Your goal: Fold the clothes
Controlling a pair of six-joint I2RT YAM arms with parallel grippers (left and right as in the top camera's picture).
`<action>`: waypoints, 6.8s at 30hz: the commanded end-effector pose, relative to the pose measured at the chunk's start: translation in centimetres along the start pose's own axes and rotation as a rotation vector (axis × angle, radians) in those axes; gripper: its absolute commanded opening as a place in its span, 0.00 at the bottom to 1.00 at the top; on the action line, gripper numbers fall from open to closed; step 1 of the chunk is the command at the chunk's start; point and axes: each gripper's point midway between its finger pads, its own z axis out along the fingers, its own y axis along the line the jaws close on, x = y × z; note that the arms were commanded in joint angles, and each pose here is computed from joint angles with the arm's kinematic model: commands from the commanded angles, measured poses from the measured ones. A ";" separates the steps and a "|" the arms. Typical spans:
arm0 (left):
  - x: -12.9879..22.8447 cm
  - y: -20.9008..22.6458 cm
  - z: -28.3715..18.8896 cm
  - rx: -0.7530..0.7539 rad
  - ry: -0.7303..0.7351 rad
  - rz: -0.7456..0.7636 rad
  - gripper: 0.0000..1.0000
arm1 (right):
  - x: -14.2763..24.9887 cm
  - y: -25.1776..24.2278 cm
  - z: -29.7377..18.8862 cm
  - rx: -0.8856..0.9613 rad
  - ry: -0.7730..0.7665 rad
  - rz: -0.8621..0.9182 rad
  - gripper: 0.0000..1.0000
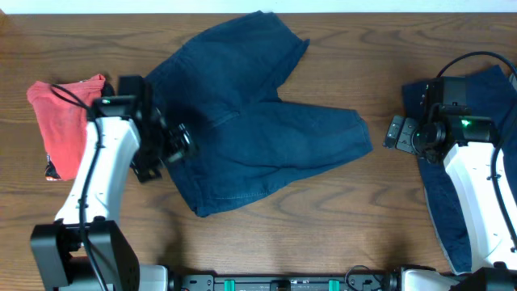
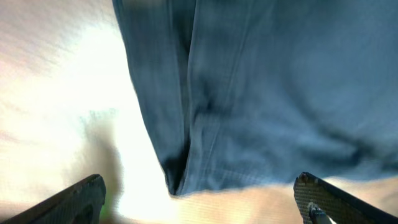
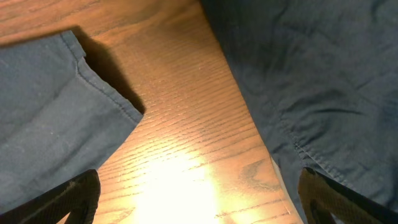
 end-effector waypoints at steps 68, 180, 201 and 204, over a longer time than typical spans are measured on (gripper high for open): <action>6.1 0.5 11.0 0.016 -0.166 -0.345 0.24 | 6.7 6.1 8.3 -0.291 0.199 0.129 0.99; -3.1 -5.0 3.8 0.044 -0.530 -0.065 0.34 | -10.3 19.0 8.6 -0.477 -0.234 -0.225 0.05; -9.5 -1.5 -0.7 0.012 -0.825 -0.271 0.52 | -8.5 16.6 9.9 -0.385 -0.119 -0.108 0.55; -7.2 -0.4 1.3 -0.010 -0.665 -0.262 0.57 | -6.5 13.9 10.9 -0.290 -0.024 -0.096 0.57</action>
